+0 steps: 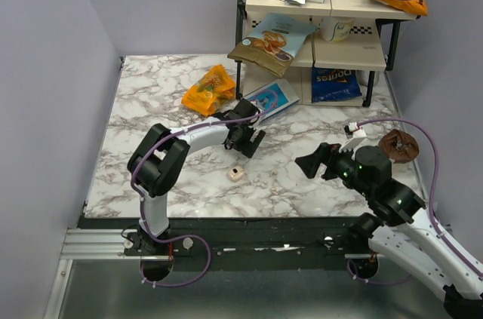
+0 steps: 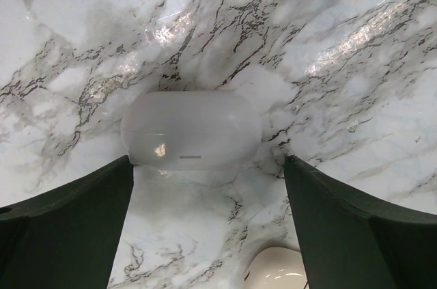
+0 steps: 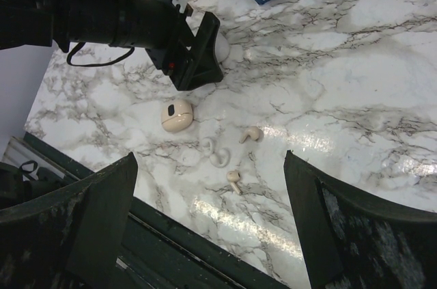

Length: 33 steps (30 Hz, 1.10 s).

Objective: Insert the wireless bluetooth earbuds into the charging case
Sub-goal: Pick up the charging case at the center of the board.

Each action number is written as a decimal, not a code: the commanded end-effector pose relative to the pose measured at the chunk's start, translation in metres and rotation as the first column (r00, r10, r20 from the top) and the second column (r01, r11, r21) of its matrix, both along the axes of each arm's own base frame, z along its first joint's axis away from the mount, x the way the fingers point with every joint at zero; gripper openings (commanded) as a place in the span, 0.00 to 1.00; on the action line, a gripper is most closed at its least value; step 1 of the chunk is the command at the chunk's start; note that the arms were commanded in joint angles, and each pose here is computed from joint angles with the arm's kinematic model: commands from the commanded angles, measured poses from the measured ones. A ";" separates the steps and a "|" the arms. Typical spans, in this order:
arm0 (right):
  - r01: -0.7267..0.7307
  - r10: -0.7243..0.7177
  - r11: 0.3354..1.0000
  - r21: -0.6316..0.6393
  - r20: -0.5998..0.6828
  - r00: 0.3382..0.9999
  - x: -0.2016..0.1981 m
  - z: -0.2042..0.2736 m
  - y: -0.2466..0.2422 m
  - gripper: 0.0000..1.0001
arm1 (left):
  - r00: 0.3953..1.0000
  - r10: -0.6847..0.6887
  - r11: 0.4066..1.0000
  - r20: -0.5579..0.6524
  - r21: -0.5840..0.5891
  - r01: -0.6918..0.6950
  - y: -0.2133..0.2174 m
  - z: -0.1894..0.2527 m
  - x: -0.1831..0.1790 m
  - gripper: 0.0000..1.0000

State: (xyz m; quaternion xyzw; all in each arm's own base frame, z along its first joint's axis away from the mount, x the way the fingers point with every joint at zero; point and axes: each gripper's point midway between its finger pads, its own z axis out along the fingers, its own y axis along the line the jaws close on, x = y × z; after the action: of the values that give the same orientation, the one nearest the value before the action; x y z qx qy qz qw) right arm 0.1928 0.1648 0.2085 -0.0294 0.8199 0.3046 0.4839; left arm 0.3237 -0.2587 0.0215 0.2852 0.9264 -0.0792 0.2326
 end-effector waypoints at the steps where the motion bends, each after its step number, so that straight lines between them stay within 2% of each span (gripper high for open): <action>1: 0.024 -0.024 1.000 -0.017 -0.010 1.000 0.000 -0.006 -0.006 0.97 | 0.990 -0.026 0.994 -0.138 0.100 0.040 0.018 -0.039 -0.024 0.96; 12: 0.031 -0.032 0.999 -0.031 -0.022 0.999 0.001 -0.010 -0.007 0.97 | 0.990 -0.028 0.995 -0.135 0.096 0.041 0.025 -0.039 -0.015 0.94; 23: 0.031 -0.032 0.999 -0.031 -0.022 0.999 0.001 -0.011 -0.007 0.97 | 0.984 -0.038 0.997 -0.173 0.060 0.049 0.027 -0.047 -0.019 0.76; 24: 0.030 -0.031 0.999 -0.027 -0.021 0.999 0.001 -0.010 -0.006 0.97 | 0.985 -0.035 0.997 -0.167 0.061 0.046 0.027 -0.046 -0.017 0.77; 26: 0.029 -0.030 0.999 -0.028 -0.025 0.999 0.001 -0.011 -0.006 0.97 | 0.986 -0.029 0.997 -0.163 0.066 0.040 0.027 -0.045 -0.016 0.87; 33: 0.032 -0.033 0.999 -0.029 -0.027 0.999 0.000 -0.013 -0.008 0.97 | 0.990 -0.026 0.997 -0.138 0.074 0.036 0.026 -0.038 -0.008 0.92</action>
State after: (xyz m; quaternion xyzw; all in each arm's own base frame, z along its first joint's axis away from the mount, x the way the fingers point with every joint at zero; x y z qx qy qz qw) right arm 0.1925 0.1622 0.2057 -0.0269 0.8234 0.2982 0.4821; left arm 0.3422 -0.2540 0.0220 0.2993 0.9205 -0.0889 0.2352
